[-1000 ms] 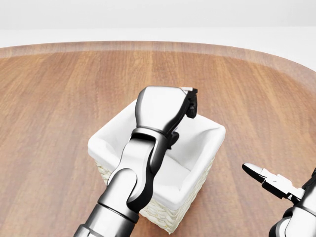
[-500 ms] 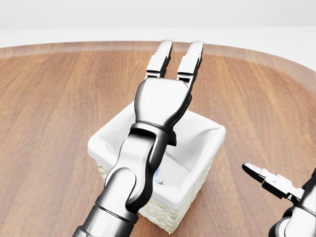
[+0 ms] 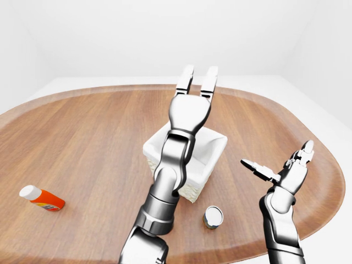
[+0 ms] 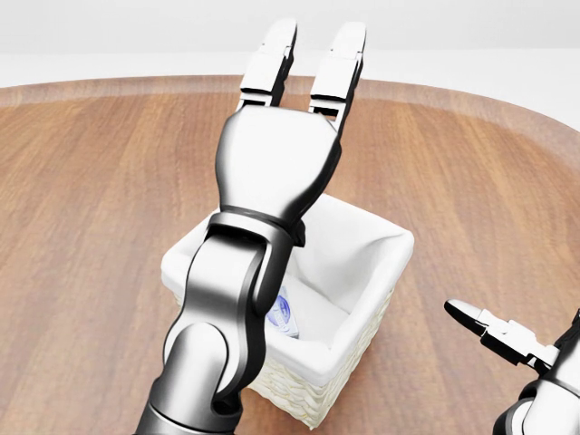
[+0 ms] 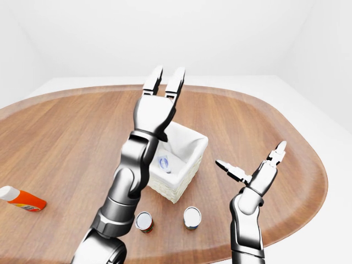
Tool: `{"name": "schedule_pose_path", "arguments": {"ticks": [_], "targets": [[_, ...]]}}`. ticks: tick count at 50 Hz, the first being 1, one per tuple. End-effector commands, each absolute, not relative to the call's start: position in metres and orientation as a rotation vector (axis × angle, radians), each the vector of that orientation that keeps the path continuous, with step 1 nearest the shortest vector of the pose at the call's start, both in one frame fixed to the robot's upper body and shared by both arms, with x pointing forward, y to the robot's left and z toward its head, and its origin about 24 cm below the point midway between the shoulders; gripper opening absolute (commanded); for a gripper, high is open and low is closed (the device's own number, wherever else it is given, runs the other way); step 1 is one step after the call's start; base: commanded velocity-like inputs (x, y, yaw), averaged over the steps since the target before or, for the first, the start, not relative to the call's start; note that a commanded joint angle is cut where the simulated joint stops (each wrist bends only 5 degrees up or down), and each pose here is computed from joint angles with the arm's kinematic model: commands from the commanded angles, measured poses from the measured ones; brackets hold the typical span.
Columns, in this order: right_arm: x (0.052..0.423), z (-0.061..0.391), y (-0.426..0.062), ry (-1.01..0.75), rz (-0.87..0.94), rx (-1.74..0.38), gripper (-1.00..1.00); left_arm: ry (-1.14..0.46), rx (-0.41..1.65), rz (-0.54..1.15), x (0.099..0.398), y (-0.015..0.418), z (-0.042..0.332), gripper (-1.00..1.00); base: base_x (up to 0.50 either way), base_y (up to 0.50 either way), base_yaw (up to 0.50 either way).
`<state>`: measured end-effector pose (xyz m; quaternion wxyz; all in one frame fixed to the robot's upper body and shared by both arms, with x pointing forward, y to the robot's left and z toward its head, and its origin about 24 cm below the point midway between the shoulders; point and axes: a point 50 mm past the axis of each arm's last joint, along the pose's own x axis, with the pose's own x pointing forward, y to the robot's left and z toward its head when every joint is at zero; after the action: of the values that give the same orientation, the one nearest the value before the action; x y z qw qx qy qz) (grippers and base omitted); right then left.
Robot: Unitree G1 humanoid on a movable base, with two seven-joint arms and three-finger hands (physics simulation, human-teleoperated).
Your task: Pick up the alphabet soup and the cream cheese box, and put them in the basket.
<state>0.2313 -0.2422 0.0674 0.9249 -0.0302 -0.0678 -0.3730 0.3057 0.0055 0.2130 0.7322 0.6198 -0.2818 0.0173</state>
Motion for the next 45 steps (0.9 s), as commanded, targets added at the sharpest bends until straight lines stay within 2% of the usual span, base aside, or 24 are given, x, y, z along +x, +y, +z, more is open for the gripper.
{"name": "schedule_pose_path", "arguments": {"ticks": [1,10,17,45], "targets": [[0.231,0.067,-0.242,-0.138,-0.768,-0.061,1.00,-0.609,1.393,0.103,0.299,0.022,0.221,1.00,0.00,0.00,0.00],[0.232,0.067,-0.242,-0.139,-0.768,-0.063,1.00,-0.599,1.359,0.115,0.284,0.034,0.232,1.00,0.00,0.00,0.00],[0.231,0.068,-0.242,-0.139,-0.767,-0.062,1.00,-0.573,1.433,0.217,0.270,0.049,0.239,1.00,0.00,0.00,0.00],[0.232,0.066,-0.243,-0.131,-0.770,-0.058,1.00,-0.443,1.467,0.317,0.260,0.117,0.239,1.00,0.00,0.00,0.00]]}}
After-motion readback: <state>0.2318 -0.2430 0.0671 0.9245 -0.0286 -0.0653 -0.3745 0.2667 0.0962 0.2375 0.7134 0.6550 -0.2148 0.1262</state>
